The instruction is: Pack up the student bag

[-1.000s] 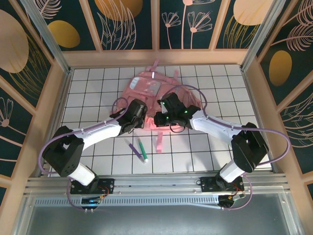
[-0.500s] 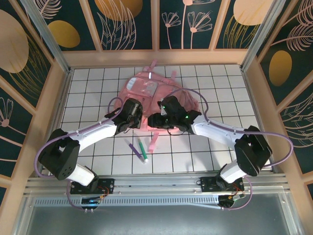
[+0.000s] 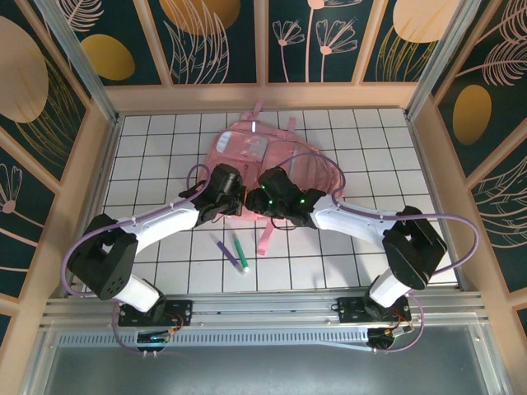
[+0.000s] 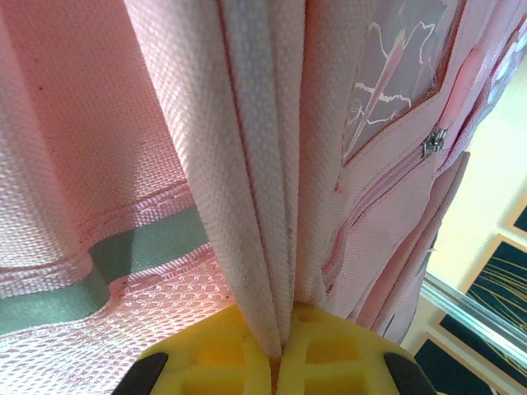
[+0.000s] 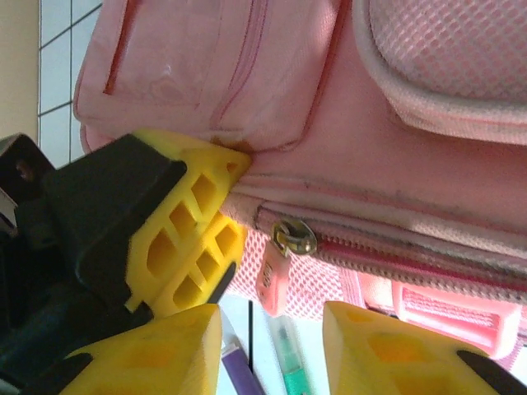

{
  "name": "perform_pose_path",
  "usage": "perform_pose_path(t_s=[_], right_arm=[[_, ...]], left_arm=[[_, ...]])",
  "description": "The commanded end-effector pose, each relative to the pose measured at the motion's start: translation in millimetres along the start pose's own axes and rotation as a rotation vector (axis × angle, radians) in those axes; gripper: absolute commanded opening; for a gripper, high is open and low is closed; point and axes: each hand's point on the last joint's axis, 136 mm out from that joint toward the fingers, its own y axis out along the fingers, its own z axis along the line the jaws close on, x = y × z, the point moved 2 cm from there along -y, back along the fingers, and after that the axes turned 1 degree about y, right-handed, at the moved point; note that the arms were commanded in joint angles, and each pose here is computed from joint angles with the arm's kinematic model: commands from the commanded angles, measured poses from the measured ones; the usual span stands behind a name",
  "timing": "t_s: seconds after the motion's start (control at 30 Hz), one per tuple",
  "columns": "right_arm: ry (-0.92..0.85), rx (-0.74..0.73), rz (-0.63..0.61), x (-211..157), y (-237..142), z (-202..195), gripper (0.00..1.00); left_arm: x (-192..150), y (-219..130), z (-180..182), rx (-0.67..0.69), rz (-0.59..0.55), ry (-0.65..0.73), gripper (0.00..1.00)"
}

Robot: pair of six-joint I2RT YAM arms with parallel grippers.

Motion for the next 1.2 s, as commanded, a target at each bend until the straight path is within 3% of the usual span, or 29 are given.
perform_pose_path(t_s=[0.0, 0.23, 0.67, 0.97, 1.17], right_arm=[[0.061, 0.012, -0.071, 17.1, 6.0, 6.7, 0.33], [0.145, 0.033, -0.058, 17.0, 21.8, 4.9, 0.29], [0.258, 0.069, -0.08, 20.8, 18.9, 0.6, 0.0], [0.325, 0.178, -0.116, 27.2, -24.0, 3.9, 0.0], [0.398, 0.112, -0.108, 22.2, -39.4, -38.5, 0.0]], left_arm=[[-26.4, -6.8, -27.3, -0.089, 0.111, -0.02, 0.0], [-29.6, -4.7, -27.8, -0.093, 0.124, -0.024, 0.0], [-26.9, -6.1, -24.0, -0.098, 0.115, -0.042, 0.0], [-14.9, -11.1, -17.4, -0.121, 0.069, -0.074, 0.0], [10.2, -14.1, -12.1, -0.129, -0.016, -0.087, 0.0]])
